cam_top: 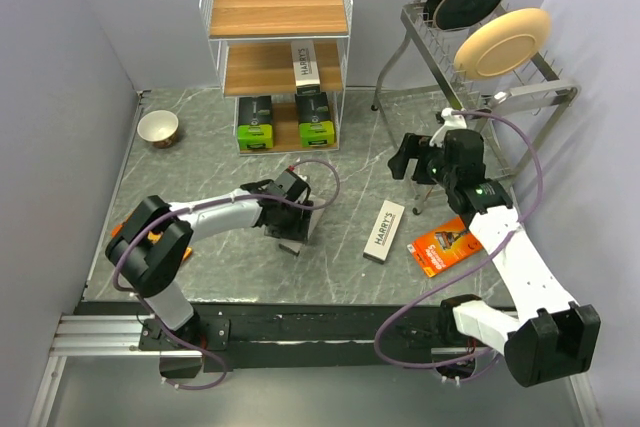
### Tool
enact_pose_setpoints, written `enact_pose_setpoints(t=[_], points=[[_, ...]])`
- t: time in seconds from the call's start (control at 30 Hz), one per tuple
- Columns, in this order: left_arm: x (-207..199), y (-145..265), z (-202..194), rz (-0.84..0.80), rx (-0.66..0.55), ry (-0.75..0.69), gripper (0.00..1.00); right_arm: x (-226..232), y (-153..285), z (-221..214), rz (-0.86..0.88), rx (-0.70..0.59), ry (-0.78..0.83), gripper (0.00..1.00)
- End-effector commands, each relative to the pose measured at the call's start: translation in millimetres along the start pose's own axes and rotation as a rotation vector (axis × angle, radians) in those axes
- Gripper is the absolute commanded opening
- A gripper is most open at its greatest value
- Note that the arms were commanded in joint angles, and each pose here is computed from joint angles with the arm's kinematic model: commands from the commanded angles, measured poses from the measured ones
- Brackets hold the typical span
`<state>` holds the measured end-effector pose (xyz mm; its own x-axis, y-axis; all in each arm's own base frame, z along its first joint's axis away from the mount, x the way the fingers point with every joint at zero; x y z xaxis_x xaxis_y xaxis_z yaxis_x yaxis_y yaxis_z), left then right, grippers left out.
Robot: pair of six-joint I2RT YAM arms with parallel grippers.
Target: Place and organize the shaving razors onto the shelf
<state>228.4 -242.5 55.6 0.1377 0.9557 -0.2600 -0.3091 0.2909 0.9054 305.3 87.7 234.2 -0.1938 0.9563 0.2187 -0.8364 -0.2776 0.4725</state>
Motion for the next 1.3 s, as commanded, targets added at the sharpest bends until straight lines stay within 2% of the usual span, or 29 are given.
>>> enact_pose_setpoints(t=[0.0, 0.07, 0.1, 0.2, 0.3, 0.57, 1.07, 1.17, 1.27], points=[[-2, 4, 15, -0.049, -0.120, -0.175, 0.64, 1, -2, 30, -0.006, -0.075, -0.033, 1.00], [10, 2, 20, 0.015, -0.162, -0.201, 0.68, 2, -4, 31, -0.001, -0.069, -0.035, 1.00], [12, 4, 22, 0.024, -0.177, -0.211, 0.74, 3, -5, 31, 0.002, -0.067, -0.037, 1.00], [15, 15, 21, 0.023, -0.209, -0.233, 0.80, 4, -5, 36, 0.009, -0.069, -0.039, 1.00], [17, 22, 21, 0.017, -0.231, -0.232, 0.81, 5, -5, 40, 0.010, -0.073, -0.034, 1.00], [0, 23, 12, -0.118, -0.226, -0.338, 0.75, 6, -5, 43, 0.009, -0.067, -0.045, 1.00], [-5, 14, 3, -0.088, -0.184, -0.375, 0.72, 7, -1, 49, 0.019, -0.077, -0.060, 1.00], [-4, 9, 1, -0.080, -0.156, -0.379, 0.67, 7, 2, 51, 0.020, -0.087, -0.061, 1.00], [-5, 12, 2, -0.082, -0.158, -0.376, 0.58, 6, 5, 52, 0.015, -0.096, -0.056, 1.00]])
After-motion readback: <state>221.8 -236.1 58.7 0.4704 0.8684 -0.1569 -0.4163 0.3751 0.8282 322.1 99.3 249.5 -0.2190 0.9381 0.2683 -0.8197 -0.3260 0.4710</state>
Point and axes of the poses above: each gripper's point midway between its finger pads, its own y axis back along the fingers, its own x axis along the line the jaws close on, z = x × y, the point moved 3 cm from there along y, back along the fingers, and after that the axes turned 7 degrees about y, right-handed, at the moved point
